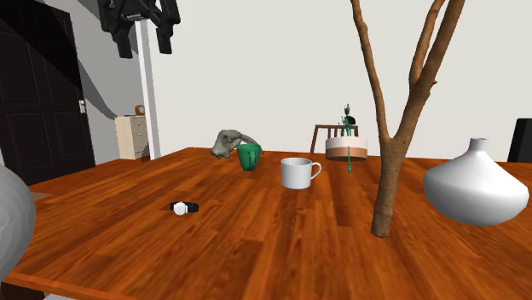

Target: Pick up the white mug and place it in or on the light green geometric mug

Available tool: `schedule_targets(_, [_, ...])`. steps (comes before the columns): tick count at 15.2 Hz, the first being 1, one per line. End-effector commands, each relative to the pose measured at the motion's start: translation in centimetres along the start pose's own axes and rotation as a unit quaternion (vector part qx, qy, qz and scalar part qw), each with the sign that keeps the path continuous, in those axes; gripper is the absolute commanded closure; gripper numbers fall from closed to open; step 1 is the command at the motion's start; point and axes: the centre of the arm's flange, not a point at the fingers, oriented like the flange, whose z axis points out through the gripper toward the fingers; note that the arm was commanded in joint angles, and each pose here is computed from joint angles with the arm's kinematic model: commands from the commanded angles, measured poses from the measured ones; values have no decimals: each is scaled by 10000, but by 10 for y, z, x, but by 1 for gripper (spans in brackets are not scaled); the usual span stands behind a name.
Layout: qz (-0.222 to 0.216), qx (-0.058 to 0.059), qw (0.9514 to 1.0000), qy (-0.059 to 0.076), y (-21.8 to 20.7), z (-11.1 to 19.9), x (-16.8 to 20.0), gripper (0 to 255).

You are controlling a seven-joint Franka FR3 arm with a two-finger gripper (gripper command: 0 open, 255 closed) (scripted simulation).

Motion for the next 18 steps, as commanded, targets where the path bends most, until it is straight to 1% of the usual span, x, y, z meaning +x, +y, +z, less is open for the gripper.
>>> schedule_targets(1, [0, 0, 10000, 0, 0, 0, 0, 0])
schedule_targets(18, [-241, -71, 9997, -48, 71, 139, 162, 0])
